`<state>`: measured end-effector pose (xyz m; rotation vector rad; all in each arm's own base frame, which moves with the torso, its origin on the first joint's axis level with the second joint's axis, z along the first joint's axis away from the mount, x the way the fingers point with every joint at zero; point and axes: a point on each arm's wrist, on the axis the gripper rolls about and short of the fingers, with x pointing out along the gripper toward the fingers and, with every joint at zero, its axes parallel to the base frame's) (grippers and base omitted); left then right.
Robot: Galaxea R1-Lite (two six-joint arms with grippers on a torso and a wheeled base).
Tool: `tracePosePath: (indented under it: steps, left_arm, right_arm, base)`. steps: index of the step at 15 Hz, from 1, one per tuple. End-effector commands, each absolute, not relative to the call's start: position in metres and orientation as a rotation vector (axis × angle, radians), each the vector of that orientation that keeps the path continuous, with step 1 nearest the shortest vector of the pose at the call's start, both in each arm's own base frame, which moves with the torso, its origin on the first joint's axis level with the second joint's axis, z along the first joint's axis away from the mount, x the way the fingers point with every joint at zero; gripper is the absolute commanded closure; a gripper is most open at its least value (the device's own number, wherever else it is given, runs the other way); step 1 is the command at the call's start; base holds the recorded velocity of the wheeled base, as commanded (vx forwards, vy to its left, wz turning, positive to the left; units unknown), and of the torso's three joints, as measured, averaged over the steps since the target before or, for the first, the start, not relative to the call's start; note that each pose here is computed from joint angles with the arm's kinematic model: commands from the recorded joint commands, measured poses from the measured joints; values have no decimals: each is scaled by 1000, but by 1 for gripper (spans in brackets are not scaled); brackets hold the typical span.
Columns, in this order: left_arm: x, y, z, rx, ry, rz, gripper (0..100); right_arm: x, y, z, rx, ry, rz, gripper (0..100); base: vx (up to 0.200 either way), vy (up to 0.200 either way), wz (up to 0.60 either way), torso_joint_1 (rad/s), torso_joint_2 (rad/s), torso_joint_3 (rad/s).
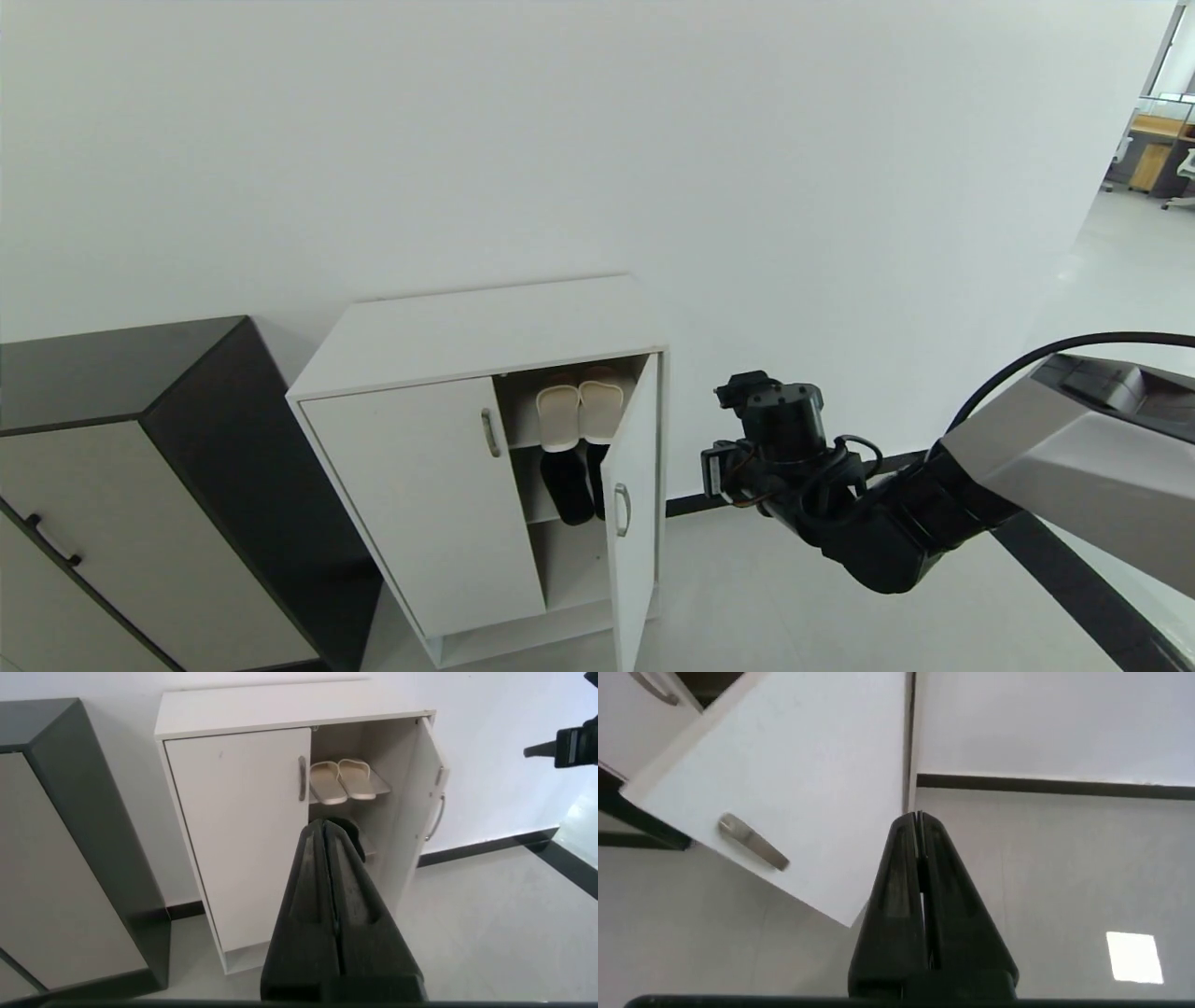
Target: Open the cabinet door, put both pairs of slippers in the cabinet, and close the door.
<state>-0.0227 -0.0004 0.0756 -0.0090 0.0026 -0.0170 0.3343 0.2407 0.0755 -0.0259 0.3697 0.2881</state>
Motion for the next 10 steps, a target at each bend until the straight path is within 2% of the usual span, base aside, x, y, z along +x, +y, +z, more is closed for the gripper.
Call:
tracePosePath:
  steps: [1, 8, 10]
  left_arm:
    - [-23, 0, 75, -9, 5, -17, 100]
    - [-23, 0, 75, -11, 5, -17, 100]
    - [-23, 0, 75, -11, 5, -17, 100]
  right_arm:
    - [332, 243, 75, -27, 360, 297, 100]
    - [321, 249, 70, -54, 336, 337, 100]
    - [320, 251, 67, -59, 343, 341, 100]
  base:
    - [0, 0, 0, 0, 0, 0]
    - [0, 0, 0, 0, 0, 0]
    - [0, 0, 600, -5, 2, 5]
